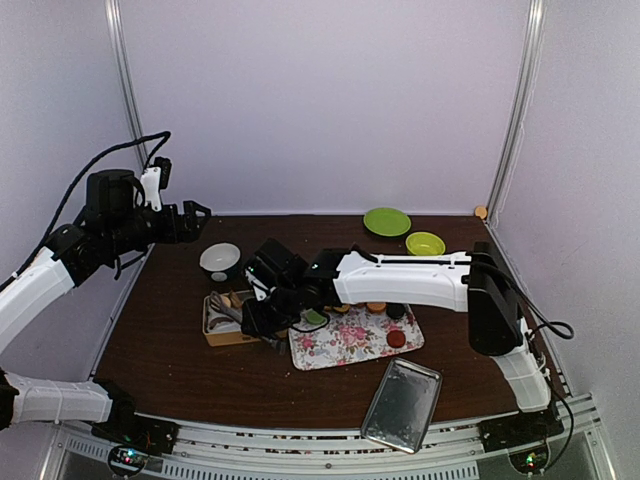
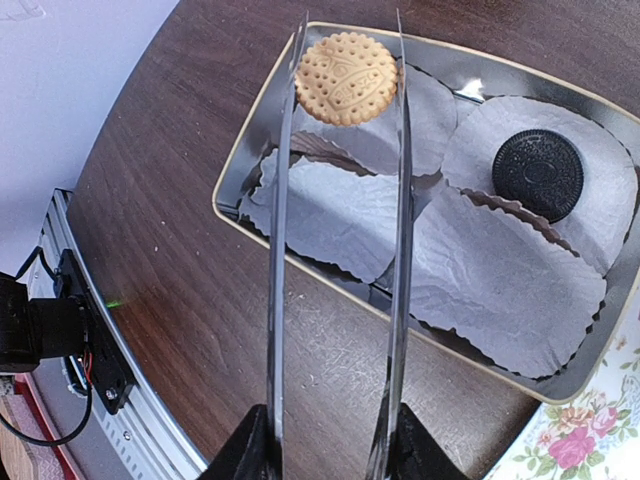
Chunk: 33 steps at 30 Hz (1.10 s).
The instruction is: Pack the cookies
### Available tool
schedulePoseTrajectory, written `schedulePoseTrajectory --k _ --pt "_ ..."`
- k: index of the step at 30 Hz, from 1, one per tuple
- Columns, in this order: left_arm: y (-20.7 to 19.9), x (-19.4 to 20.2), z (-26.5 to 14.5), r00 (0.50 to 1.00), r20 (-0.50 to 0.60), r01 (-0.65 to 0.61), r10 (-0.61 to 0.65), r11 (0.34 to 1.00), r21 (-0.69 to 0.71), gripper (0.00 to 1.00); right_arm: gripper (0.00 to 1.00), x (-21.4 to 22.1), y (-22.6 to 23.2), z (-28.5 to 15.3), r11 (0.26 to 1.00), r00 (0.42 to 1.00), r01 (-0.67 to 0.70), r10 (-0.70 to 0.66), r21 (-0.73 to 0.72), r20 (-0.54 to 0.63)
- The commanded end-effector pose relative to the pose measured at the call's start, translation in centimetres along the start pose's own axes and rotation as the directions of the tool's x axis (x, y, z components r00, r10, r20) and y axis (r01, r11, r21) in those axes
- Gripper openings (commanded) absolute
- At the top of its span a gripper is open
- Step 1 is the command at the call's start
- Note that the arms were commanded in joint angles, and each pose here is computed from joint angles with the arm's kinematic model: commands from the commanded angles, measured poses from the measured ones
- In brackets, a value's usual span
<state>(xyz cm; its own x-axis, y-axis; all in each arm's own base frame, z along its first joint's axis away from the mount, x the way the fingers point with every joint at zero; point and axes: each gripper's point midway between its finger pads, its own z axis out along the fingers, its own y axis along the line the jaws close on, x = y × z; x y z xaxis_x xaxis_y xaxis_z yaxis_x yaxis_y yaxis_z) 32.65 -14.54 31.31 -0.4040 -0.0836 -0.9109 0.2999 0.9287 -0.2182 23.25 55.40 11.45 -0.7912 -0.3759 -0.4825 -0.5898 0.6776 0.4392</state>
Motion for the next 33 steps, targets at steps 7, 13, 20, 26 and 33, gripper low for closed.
schedulePoseTrajectory --k 7,13,20,26,33 --pt "-0.7 -2.3 -0.6 0.997 0.075 0.011 -0.013 0.999 0.032 0.98 0.35 -0.4 0.7 0.6 1.000 1.000 0.010 -0.010 -0.013 0.015" --pt "-0.7 -2.3 -0.6 0.997 0.074 0.012 -0.015 0.999 0.036 0.98 0.35 -0.3 0.6 0.9 1.000 1.000 0.011 -0.011 -0.010 0.008" --pt "-0.7 -2.3 -0.7 0.997 0.075 0.012 -0.015 0.999 0.036 0.98 0.36 -0.4 0.6 1.2 1.000 1.000 0.008 -0.008 -0.004 0.008" --pt "-0.8 -2.3 -0.7 0.997 0.074 0.014 -0.016 0.999 0.037 0.98 0.38 -0.2 0.2 1.6 1.000 1.000 0.007 -0.007 0.004 -0.007" --pt "-0.8 -2.2 -0.6 0.997 0.072 0.013 -0.016 0.999 0.041 0.98 0.41 0.2 0.0 1.7 1.000 1.000 0.003 -0.003 0.013 -0.020"
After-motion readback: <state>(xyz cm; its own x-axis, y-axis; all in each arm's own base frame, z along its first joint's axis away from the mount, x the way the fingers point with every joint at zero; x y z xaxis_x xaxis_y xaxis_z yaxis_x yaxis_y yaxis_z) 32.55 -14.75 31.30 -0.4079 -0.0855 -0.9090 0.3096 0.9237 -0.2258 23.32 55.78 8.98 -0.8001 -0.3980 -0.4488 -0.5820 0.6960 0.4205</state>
